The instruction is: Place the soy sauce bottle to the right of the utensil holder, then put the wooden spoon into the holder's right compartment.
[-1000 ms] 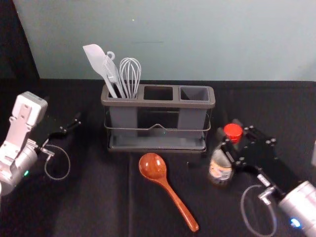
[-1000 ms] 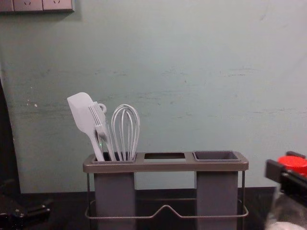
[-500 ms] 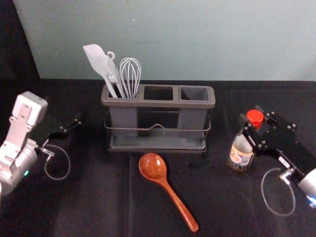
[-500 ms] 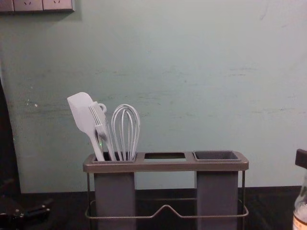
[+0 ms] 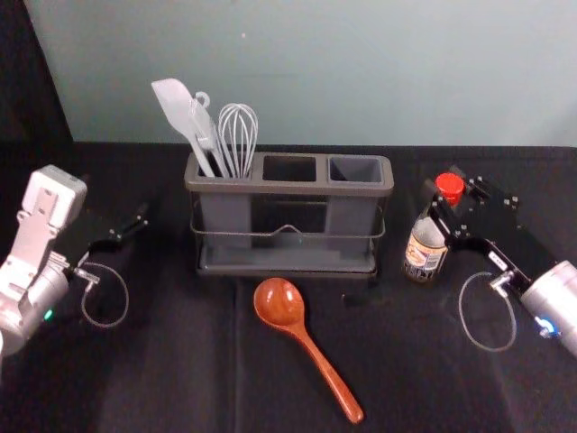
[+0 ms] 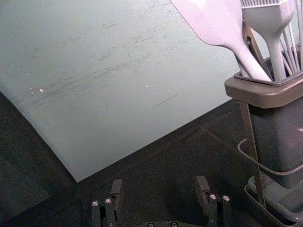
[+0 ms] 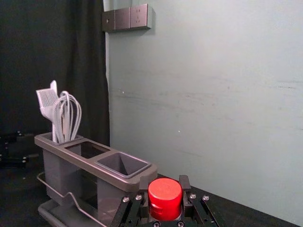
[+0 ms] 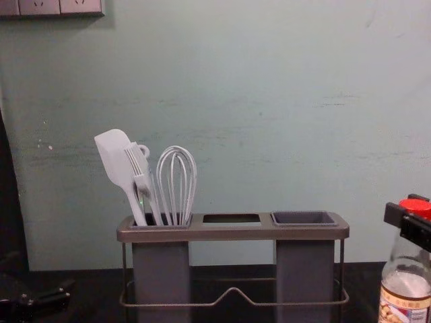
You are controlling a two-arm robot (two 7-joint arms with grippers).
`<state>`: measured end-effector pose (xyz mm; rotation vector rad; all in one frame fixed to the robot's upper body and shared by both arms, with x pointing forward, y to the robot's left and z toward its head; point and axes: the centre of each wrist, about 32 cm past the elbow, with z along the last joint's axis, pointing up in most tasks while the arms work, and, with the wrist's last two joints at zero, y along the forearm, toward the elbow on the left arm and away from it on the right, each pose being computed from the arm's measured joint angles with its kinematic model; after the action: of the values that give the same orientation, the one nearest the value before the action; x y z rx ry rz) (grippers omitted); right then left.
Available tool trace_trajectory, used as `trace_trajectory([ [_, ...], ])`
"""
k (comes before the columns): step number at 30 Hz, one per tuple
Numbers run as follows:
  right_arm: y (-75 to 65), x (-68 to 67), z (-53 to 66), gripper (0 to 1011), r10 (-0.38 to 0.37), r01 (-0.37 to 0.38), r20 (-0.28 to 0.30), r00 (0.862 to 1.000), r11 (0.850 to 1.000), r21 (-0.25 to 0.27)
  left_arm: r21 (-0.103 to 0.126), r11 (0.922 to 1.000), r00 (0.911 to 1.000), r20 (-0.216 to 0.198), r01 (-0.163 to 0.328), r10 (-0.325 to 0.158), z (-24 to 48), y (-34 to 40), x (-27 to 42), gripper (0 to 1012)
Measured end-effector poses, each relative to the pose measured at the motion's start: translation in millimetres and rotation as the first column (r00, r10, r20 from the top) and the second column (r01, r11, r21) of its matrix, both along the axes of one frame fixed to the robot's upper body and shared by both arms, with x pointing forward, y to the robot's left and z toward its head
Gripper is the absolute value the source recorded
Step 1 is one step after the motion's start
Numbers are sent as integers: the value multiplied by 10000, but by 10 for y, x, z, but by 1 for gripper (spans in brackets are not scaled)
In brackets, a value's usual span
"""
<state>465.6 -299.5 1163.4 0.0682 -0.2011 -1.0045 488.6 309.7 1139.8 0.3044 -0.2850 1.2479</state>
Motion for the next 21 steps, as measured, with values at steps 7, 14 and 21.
trace_trajectory([
  [7, 36, 155, -45, 381, 19, -19, 17, 10000, 10000, 19, 1, 10000, 10000, 0, 0, 0, 0, 0, 0, 1000],
  [14, 78, 262, -72, 381, 9, -9, 18, 10000, 10000, 89, 1, 10000, 10000, 0, 0, 0, 0, 0, 0, 1000],
  [21, 118, 319, -93, 381, 17, -17, -8, 10000, 9998, 174, 1, 10000, 10000, 0, 0, 0, 0, 0, 0, 1000],
])
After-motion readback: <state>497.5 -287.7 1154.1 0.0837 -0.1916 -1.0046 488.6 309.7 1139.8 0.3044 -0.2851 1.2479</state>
